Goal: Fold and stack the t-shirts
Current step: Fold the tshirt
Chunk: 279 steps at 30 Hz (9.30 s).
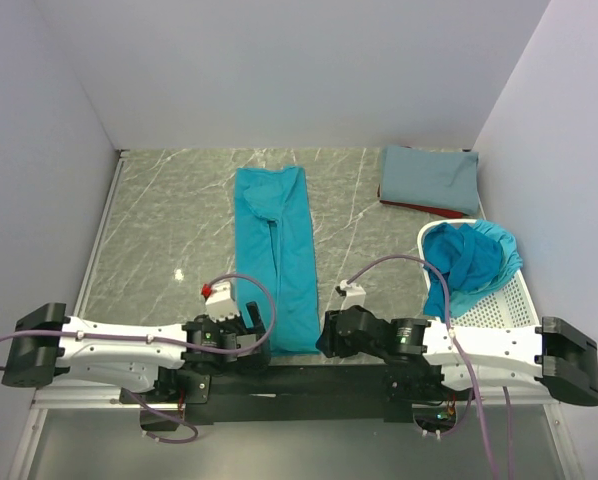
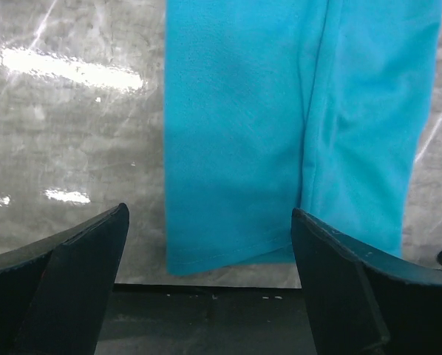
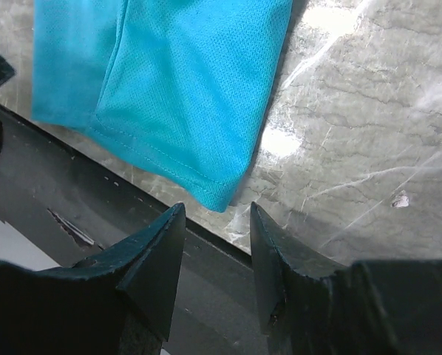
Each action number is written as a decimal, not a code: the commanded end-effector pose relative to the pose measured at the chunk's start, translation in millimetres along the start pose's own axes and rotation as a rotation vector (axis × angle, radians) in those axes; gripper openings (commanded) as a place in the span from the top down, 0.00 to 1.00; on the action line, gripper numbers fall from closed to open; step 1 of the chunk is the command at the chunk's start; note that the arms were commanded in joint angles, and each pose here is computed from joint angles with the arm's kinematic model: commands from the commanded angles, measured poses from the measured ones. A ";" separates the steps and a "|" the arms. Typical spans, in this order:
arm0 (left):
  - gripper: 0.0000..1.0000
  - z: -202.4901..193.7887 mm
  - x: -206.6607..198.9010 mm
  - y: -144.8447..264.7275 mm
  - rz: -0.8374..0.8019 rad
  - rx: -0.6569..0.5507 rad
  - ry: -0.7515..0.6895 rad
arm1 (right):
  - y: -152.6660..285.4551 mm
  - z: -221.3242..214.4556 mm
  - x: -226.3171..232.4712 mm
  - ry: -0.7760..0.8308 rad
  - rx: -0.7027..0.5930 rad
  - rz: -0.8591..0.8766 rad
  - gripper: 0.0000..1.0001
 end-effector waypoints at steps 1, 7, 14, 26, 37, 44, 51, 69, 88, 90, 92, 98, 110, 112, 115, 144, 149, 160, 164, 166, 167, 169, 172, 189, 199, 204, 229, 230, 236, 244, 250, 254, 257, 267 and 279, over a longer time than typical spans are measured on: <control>0.04 7.4 -5.3 6.1 -0.031 -0.040 0.135 | -2.2 1.1 -1.2 0.000 -0.027 -0.014 0.53; 0.06 3.1 -12.0 11.5 -0.192 0.025 0.190 | -8.8 -5.4 -4.2 0.016 0.008 -0.037 0.53; 0.07 -3.3 1.2 8.1 -0.127 0.049 0.158 | -14.8 -7.6 1.4 0.017 0.016 -0.016 0.53; 0.09 -9.5 10.0 3.4 -0.075 0.058 0.126 | -25.0 -18.8 11.5 0.054 0.077 -0.060 0.55; 0.21 -24.9 22.5 -6.1 -0.019 0.096 0.104 | -29.5 -21.3 9.5 0.064 0.093 -0.110 0.70; 0.36 -31.9 25.3 -9.7 -0.036 0.123 0.113 | -31.1 -22.8 8.5 0.061 0.093 -0.111 0.71; 0.59 -40.8 29.9 -14.4 -0.036 0.152 0.127 | -32.8 -23.6 8.4 0.059 0.095 -0.113 0.71; 1.00 -23.9 10.2 -10.1 -0.071 0.038 0.177 | -16.7 -4.4 12.8 0.042 0.024 -0.127 1.00; 1.00 69.2 -20.5 -15.3 -0.264 -0.151 0.236 | -13.3 99.5 25.7 0.057 -0.145 -0.145 1.00; 1.00 78.8 -19.4 -24.2 -0.256 -0.164 0.249 | -18.2 111.1 22.2 0.043 -0.148 -0.147 1.00; 1.00 94.1 -23.4 -32.0 -0.271 -0.202 0.253 | -22.0 124.4 17.4 0.042 -0.164 -0.156 1.00; 1.00 120.6 -34.2 -64.1 -0.264 -0.202 0.218 | -37.1 159.2 9.4 0.048 -0.174 -0.171 1.00; 1.00 187.7 -45.9 -127.5 -0.243 -0.232 0.220 | -84.8 226.2 -23.6 0.042 -0.141 -0.200 1.00; 1.00 197.5 -44.0 -143.3 -0.235 -0.231 0.221 | -94.5 236.9 -31.4 0.039 -0.137 -0.216 1.00; 1.00 204.4 -47.7 -162.4 -0.250 -0.207 0.207 | -106.3 248.5 -36.9 0.042 -0.126 -0.212 1.00; 0.19 257.0 -38.2 -228.0 -0.108 -0.228 0.205 | -125.1 346.1 -70.1 0.062 -0.177 -0.159 0.51; 0.20 226.4 -16.6 -217.6 -0.086 -0.185 0.211 | -120.0 318.0 -74.2 0.046 -0.141 -0.145 0.51; 0.21 179.8 -6.1 -179.4 -0.120 -0.161 0.215 | -116.8 243.6 -69.8 0.009 -0.088 -0.115 0.51; 0.21 162.1 6.6 -175.1 -0.072 -0.153 0.218 | -114.5 217.7 -62.0 0.005 -0.071 -0.098 0.51; 0.22 156.1 10.8 -170.8 -0.065 -0.155 0.218 | -114.3 207.1 -59.4 0.005 -0.060 -0.094 0.51; 0.22 153.5 13.4 -169.9 -0.054 -0.153 0.220 | -114.4 204.6 -57.6 0.005 -0.058 -0.090 0.51; 0.22 148.9 18.4 -167.8 -0.042 -0.152 0.223 | -113.8 200.8 -52.4 0.008 -0.058 -0.086 0.51; 0.24 143.0 20.7 -165.0 -0.052 -0.141 0.229 | -115.3 192.2 -50.1 0.011 -0.041 -0.096 0.51; 0.28 126.0 27.0 -146.8 -0.028 -0.139 0.210 | -127.6 174.6 -55.2 0.001 -0.010 -0.101 0.53; 0.29 121.4 28.0 -158.2 -0.003 -0.117 0.193 | -135.3 167.0 -58.4 0.005 0.026 -0.104 0.74; 0.34 119.7 27.7 -162.3 0.003 -0.108 0.190 | -137.4 166.1 -58.1 0.002 0.031 -0.099 0.88; 1.00 103.5 30.8 -168.2 0.015 -0.042 0.192 | -137.9 171.7 -57.1 0.008 0.027 -0.106 1.00; 1.00 103.4 31.0 -167.5 0.014 -0.045 0.191 | -137.4 170.9 -57.3 0.008 0.029 -0.108 1.00; 1.00 116.1 20.0 -142.9 -0.046 -0.091 0.209 | -119.0 171.2 -54.0 0.013 0.000 -0.110 1.00; 1.00 115.6 -2.0 -94.5 -0.150 -0.132 0.219 | -75.1 157.3 -32.0 0.026 -0.076 -0.110 1.00; 1.00 104.5 -5.8 -64.9 -0.203 -0.129 0.247 | -43.5 131.6 -25.1 0.022 -0.101 -0.134 1.00; 0.99 96.1 -19.4 -37.6 -0.266 -0.121 0.236 | -12.2 121.6 -19.0 0.021 -0.162 -0.139 1.00; 1.00 92.7 -28.2 -17.1 -0.286 -0.127 0.232 | 11.6 115.1 -16.5 0.011 -0.196 -0.132 1.00; 1.00 64.0 -70.4 36.2 -0.305 -0.147 0.185 | 78.4 106.2 -26.1 -0.032 -0.299 -0.128 1.00; 1.00 65.3 -117.5 54.5 -0.399 -0.179 0.196 | 118.6 131.1 -21.6 -0.012 -0.414 -0.136 1.00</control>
Point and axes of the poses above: each gripper's point midway between its finger pads, its own y axis back along the fingers, its own x axis along the line the jaws close on, z = x × y, the point moved 6 cm from there along y, back along the fingers, and after that the axes turned 7 degrees about y, right-handed, at the moved point
